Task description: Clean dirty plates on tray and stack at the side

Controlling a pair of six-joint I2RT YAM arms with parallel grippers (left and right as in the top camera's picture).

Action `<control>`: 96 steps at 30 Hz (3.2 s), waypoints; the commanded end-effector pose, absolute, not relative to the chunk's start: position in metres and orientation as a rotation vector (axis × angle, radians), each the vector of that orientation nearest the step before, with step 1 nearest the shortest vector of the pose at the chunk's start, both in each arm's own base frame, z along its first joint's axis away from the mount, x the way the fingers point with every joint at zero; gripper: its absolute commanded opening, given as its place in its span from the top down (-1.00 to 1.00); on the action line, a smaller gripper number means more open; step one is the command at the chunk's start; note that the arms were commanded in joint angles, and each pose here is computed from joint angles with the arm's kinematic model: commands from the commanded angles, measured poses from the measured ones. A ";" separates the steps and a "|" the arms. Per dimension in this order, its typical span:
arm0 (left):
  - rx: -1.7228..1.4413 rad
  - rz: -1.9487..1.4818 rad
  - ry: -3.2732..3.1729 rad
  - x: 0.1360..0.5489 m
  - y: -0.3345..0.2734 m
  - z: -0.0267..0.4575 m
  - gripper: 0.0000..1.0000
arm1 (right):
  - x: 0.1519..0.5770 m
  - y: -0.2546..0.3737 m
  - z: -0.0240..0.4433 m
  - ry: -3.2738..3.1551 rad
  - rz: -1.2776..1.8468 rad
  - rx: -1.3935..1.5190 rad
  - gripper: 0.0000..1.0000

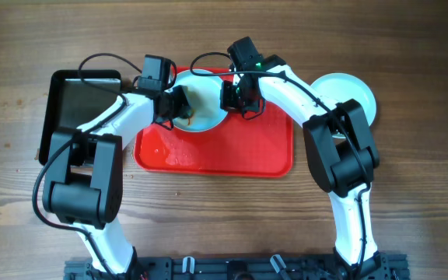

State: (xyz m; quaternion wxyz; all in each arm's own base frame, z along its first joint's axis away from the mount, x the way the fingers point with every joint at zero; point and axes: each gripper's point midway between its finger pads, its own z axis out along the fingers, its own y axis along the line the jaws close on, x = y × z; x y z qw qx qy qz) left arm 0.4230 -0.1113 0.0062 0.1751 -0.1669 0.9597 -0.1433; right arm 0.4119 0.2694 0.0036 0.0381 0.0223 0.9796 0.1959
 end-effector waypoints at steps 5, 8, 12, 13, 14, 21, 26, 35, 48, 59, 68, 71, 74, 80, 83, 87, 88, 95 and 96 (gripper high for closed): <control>-0.393 -0.212 2.879 0.390 -0.085 -0.027 0.92 | 0.403 0.272 -0.012 3.048 0.574 0.042 0.91; -0.275 -0.364 2.992 0.365 -0.104 -0.028 0.92 | 0.402 0.273 -0.011 3.050 0.581 0.041 0.91; -0.099 -0.557 3.119 0.330 -0.123 -0.025 0.92 | 0.397 0.280 -0.011 3.056 0.601 0.021 0.91; -0.041 -0.623 3.137 0.322 -0.129 -0.022 0.92 | 0.395 0.284 -0.010 3.060 0.618 0.009 0.91; 0.016 -0.691 3.140 0.317 -0.134 -0.019 0.92 | 0.393 0.287 -0.010 3.061 0.624 -0.001 0.91; 0.145 -0.969 3.052 0.316 -0.161 -0.004 0.92 | 0.380 0.304 -0.010 3.069 0.626 -0.068 0.91; 0.016 -0.929 2.962 0.347 -0.163 -0.003 0.92 | 0.376 0.309 -0.010 3.071 0.627 -0.085 0.91; -0.427 -0.318 2.834 0.401 -0.097 -0.022 0.92 | 0.375 0.309 -0.010 3.072 0.630 -0.085 0.91; -0.762 0.329 2.856 0.351 -0.019 -0.029 0.92 | 0.377 0.309 -0.010 3.068 0.627 -0.085 0.91; -0.124 -0.555 3.273 0.293 -0.118 -0.023 0.92 | 0.376 0.309 -0.010 3.068 0.628 -0.086 0.91; -0.034 -0.937 3.128 0.309 -0.157 -0.006 0.92 | 0.376 0.309 -0.010 3.069 0.628 -0.086 0.91; -0.035 -0.937 3.072 0.323 -0.159 -0.006 0.92 | 0.376 0.309 -0.010 3.069 0.628 -0.086 0.91; -0.051 -0.942 3.002 0.340 -0.163 -0.004 0.92 | 0.376 0.309 -0.010 3.069 0.628 -0.087 0.92; -0.083 -0.939 2.896 0.366 -0.166 0.000 0.92 | 0.376 0.309 -0.010 3.069 0.628 -0.085 0.91; -0.217 -0.779 2.868 0.385 -0.151 -0.006 0.92 | 0.376 0.309 -0.010 3.069 0.628 -0.085 0.91; -0.501 -0.424 2.804 0.406 -0.108 -0.018 0.92 | 0.376 0.309 -0.010 3.068 0.627 -0.086 0.91; -0.567 -0.332 2.780 0.409 -0.096 -0.019 0.92 | 0.376 0.309 -0.010 3.068 0.627 -0.086 0.91; -0.727 0.057 2.695 0.407 -0.045 -0.020 0.92 | 0.377 0.309 -0.010 3.067 0.628 -0.086 0.91; -0.731 0.092 2.703 0.404 -0.041 -0.019 0.92 | 0.377 0.309 -0.010 3.067 0.629 -0.086 0.92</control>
